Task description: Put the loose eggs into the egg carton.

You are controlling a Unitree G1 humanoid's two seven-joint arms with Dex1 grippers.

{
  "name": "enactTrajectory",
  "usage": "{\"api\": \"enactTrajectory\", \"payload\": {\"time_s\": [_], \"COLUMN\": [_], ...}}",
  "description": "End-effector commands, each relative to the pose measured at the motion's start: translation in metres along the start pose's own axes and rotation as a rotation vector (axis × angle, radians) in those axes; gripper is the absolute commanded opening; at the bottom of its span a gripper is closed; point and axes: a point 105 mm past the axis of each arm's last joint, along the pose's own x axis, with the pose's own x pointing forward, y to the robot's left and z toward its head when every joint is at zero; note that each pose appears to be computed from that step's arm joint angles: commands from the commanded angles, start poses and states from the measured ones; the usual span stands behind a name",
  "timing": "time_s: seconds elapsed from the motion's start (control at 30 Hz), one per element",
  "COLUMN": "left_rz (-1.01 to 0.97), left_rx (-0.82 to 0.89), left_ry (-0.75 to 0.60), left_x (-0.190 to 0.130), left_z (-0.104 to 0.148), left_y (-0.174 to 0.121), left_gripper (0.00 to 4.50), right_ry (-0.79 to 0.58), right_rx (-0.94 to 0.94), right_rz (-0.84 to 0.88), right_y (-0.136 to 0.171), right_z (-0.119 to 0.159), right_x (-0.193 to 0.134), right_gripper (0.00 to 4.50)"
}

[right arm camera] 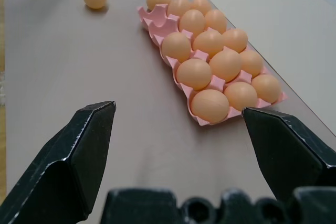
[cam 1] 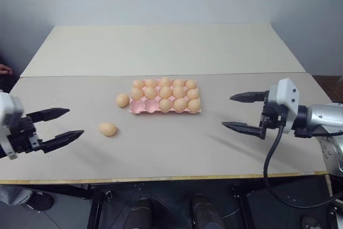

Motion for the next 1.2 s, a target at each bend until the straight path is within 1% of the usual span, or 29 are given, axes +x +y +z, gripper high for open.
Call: {"api": "enactTrajectory", "payload": {"time_s": [0.03,0.23,0.37,0.47,0.57,0.7,0.77,0.8,0.97,1.1,1.13,1.2], "left_rz": [-0.02,0.013,0.037,0.032,0.03,0.032,0.043,0.053,0.047,0.016,0.023,0.059], "left_rx": [0.021,-0.015,0.006,0.012,-0.01,-0.009,-0.003,0.002,0.027,0.072,0.078,0.089], "left_ry": [0.0,-0.017,0.022,0.094,0.118,0.103,0.094,0.087,0.032,-0.073,-0.107,-0.178], "left_x": [0.021,0.061,0.076,0.084,0.085,0.086,0.086,0.086,0.079,0.075,0.079,0.098], "left_z": [-0.007,-0.024,-0.037,-0.049,-0.053,-0.052,-0.05,-0.048,-0.028,0.006,0.016,0.032], "left_y": [-0.003,0.006,0.01,0.013,0.014,0.015,0.017,0.019,0.021,0.016,0.016,0.016], "left_gripper": [4.5,4.5,4.5,4.5,3.94,2.63,2.07,1.91,1.91,1.91,1.91,1.91], "right_ry": [-0.04,-0.048,-0.05,-0.054,-0.052,-0.05,-0.049,-0.047,-0.043,-0.043,-0.044,-0.045], "right_rx": [-0.049,-0.061,-0.063,-0.064,-0.067,-0.067,-0.067,-0.067,-0.071,-0.074,-0.075,-0.08], "right_rz": [0.03,0.041,0.049,0.044,0.038,0.023,0.017,0.014,0.007,0.0,-0.003,-0.008], "right_y": [0.005,0.007,0.01,0.01,0.01,0.009,0.008,0.007,0.007,0.007,0.007,0.006], "right_z": [0.013,0.014,0.014,0.016,0.016,0.016,0.016,0.016,0.016,0.016,0.016,0.015], "right_x": [0.006,0.01,0.011,0.011,0.01,0.009,0.009,0.009,0.007,0.006,0.007,0.009], "right_gripper": [4.48,4.48,4.48,4.48,4.5,4.5,4.5,4.5,4.5,4.5,4.5,4.5]}}
